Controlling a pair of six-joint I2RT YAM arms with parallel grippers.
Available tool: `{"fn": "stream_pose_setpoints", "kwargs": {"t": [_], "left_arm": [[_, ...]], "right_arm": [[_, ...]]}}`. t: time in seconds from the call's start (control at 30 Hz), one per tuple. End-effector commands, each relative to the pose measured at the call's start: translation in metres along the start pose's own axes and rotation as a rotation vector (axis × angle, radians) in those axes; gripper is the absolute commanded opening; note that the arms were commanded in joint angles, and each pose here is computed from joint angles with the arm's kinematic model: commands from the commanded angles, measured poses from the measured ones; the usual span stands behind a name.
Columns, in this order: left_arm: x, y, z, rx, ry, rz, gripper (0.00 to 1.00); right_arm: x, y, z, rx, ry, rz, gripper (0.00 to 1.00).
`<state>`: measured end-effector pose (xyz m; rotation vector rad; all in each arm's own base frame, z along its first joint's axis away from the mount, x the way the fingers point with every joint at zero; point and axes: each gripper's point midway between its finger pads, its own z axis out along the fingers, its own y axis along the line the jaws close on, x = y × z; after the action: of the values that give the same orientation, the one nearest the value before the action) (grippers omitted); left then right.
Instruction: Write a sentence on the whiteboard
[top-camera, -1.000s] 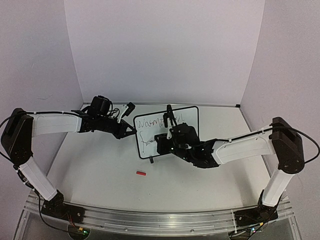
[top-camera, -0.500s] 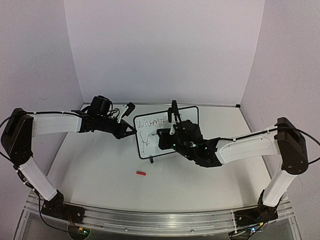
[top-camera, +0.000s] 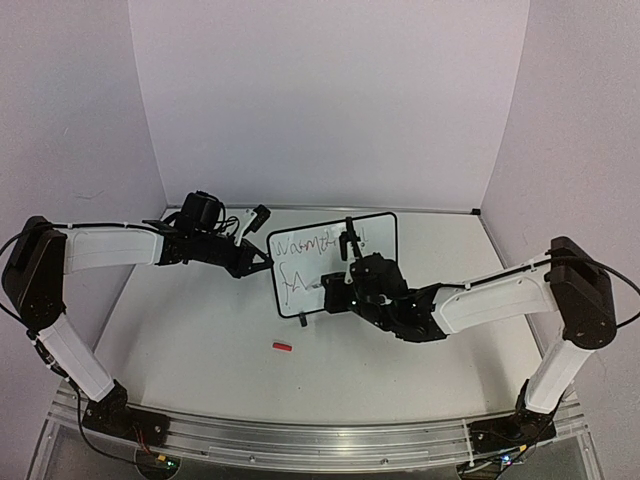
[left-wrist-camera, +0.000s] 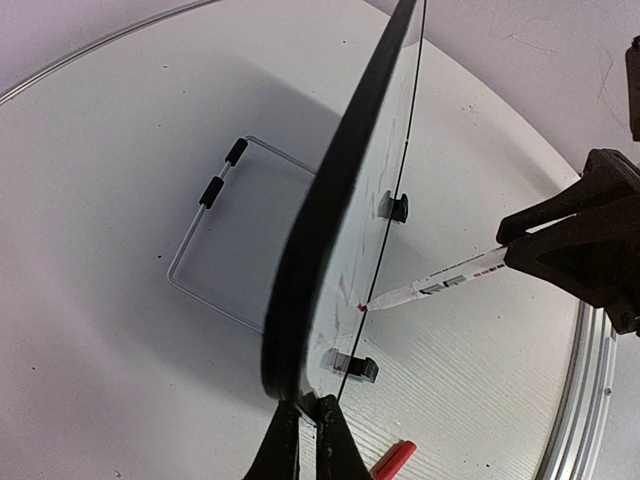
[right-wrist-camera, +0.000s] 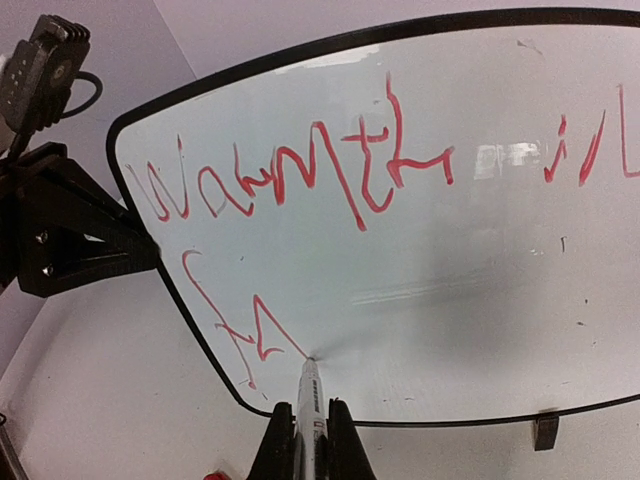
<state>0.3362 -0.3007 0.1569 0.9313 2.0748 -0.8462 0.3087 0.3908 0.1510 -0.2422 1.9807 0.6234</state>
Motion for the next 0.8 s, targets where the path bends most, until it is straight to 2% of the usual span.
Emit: {"fn": "stream_pose_setpoints", "kwargs": {"t": [0.0, 0.5, 0.77], "left_arm": [[0.005, 0.008, 0.001, -0.044, 0.036, 0.019, 0.0], [0.004, 0.007, 0.001, -0.044, 0.034, 0.02, 0.0], [0.004, 0.007, 0.0, -0.046, 0.032, 0.021, 0.0]], "right_arm": [[-0.006, 0.001, 0.001, -0.004, -0.013, 0.023, 0.0], [-0.004, 0.0, 0.005, 0.015, -0.002, 0.007, 0.0], [-0.026, -0.002, -0.014, 0.021, -0.038, -0.001, 0.0]]}}
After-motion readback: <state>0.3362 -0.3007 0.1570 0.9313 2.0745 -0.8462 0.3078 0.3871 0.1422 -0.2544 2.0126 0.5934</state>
